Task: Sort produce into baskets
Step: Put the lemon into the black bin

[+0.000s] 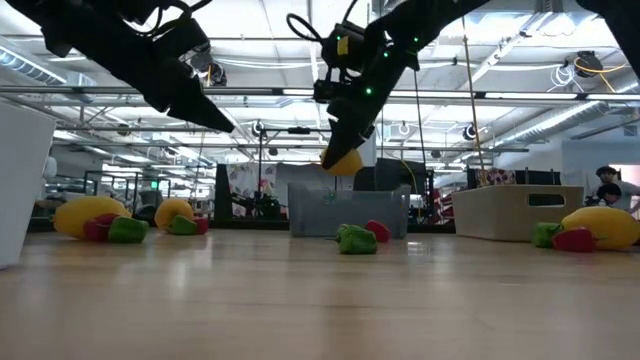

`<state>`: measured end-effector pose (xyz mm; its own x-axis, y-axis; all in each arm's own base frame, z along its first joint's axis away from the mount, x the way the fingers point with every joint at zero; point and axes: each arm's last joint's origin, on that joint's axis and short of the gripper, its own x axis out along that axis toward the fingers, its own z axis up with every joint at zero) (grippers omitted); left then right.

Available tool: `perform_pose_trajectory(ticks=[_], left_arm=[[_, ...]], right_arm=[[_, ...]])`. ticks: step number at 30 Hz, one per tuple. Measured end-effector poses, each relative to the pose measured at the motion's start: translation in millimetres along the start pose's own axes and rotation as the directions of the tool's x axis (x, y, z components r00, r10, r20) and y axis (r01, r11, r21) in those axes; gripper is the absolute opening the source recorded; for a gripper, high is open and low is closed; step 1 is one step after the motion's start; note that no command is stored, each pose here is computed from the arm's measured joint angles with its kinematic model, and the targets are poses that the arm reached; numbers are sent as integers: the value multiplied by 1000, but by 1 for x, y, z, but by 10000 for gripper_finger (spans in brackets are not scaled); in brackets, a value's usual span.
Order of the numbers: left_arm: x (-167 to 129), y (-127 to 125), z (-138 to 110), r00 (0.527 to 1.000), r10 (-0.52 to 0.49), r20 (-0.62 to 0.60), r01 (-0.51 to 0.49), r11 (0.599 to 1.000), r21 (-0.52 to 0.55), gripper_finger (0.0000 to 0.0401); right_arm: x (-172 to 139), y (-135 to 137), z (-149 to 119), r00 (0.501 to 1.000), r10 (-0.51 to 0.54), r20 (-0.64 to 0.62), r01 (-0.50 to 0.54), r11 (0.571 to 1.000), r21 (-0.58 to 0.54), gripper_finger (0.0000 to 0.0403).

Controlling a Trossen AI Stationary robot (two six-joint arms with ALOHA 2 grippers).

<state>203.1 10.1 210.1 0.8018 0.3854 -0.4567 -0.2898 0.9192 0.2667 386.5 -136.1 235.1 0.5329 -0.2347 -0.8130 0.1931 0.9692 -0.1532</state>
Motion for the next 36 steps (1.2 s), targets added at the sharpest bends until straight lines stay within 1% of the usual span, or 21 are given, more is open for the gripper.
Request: perform_pose_trajectory(ticks=[6, 14, 17, 20, 23, 26, 28, 31, 36], left_arm=[[0, 0, 0, 1000, 0, -2, 0, 1000, 1, 290], [0, 0, 0, 1000, 1, -2, -1, 1000, 0, 290], [0, 0, 0, 1000, 1, -2, -1, 1000, 0, 290], [0, 0, 0, 1000, 0, -2, 0, 1000, 0, 290], [0, 0, 0, 1000, 1, -2, -1, 1000, 0, 290], [0, 0, 0, 1000, 1, -2, -1, 1000, 0, 290], [0, 0, 0, 1000, 1, -2, -1, 1000, 0, 290], [0, 0, 0, 1000, 1, -1, -1, 1000, 0, 290], [0, 0, 0, 1000, 1, 4, -1, 1000, -3, 290]], right_arm=[[0, -12, -2, 1000, 5, 2, -5, 998, 61, 239], [0, -12, -3, 1000, 3, 1, -3, 999, 46, 277], [-7, -12, -3, 1000, 6, -6, -5, 999, 44, 283], [-22, -10, -4, 1000, 13, -26, -12, 999, 51, 283], [-41, -5, -11, 995, 39, -94, -32, 996, 82, 281], [-58, 1, -21, 976, 103, -190, -79, 988, 134, 281], [-66, 5, -28, 956, 135, -261, -91, 980, 175, 281], [-74, 12, -38, 916, 158, -368, -78, 972, 224, 281], [-81, 28, -48, 852, 181, -491, -56, 964, 258, 281]])
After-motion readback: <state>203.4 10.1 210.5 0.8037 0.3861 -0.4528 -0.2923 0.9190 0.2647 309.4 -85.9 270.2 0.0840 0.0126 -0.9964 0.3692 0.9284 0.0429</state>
